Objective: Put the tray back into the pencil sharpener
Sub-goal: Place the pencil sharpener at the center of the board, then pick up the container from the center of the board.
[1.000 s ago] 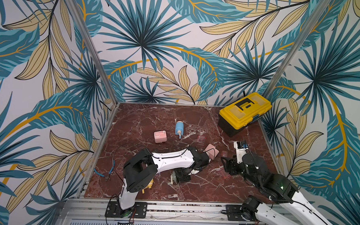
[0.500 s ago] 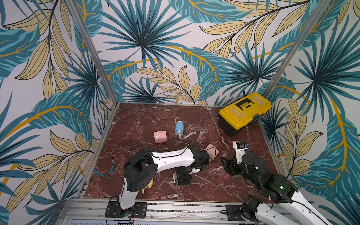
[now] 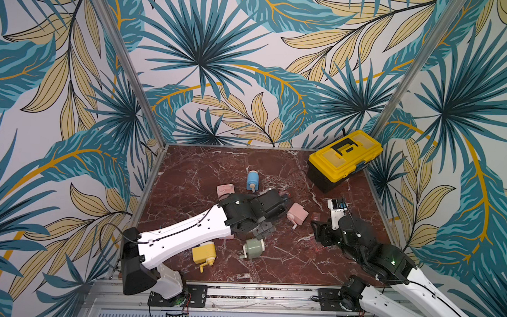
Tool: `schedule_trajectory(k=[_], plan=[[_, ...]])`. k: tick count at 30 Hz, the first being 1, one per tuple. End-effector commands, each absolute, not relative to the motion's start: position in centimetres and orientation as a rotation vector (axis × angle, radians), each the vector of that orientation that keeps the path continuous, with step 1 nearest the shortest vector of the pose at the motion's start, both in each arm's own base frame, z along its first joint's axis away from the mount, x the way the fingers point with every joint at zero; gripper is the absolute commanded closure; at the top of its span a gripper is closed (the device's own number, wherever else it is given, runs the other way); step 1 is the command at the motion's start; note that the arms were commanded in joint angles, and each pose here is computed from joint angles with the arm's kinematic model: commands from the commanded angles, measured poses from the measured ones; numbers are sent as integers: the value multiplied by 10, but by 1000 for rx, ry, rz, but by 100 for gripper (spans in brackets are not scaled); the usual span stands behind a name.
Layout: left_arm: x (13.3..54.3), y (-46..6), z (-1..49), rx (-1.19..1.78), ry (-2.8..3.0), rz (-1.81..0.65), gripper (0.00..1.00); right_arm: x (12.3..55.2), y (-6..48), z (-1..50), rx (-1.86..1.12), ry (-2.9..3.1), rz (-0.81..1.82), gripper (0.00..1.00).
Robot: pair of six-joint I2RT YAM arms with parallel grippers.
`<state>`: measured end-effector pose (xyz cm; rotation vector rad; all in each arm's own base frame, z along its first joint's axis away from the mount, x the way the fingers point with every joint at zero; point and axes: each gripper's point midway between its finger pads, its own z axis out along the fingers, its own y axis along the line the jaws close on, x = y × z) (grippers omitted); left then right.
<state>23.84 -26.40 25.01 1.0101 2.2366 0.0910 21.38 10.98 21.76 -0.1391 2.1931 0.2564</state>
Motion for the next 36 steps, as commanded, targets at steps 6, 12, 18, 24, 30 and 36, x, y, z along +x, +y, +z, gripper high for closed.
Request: schedule_trajectory(k=[6, 12, 18, 24, 30, 36], plan=[[277, -138, 252, -337, 2302, -151, 0, 225, 118, 210, -125, 2239, 225, 28], [252, -83, 199, -742, 2290, -172, 0, 229, 126, 208, -134, 2253, 240, 29], [255, -93, 144, -869, 2582, -249, 0, 233, 133, 208, -136, 2270, 259, 29], [270, -88, 123, -959, 2643, -179, 0, 229, 132, 207, -115, 2286, 275, 30], [287, -77, 111, -976, 2676, -112, 11, 227, 126, 207, -84, 2278, 263, 30], [294, -77, 93, -1004, 2730, -75, 26, 228, 129, 207, -90, 2277, 273, 30]])
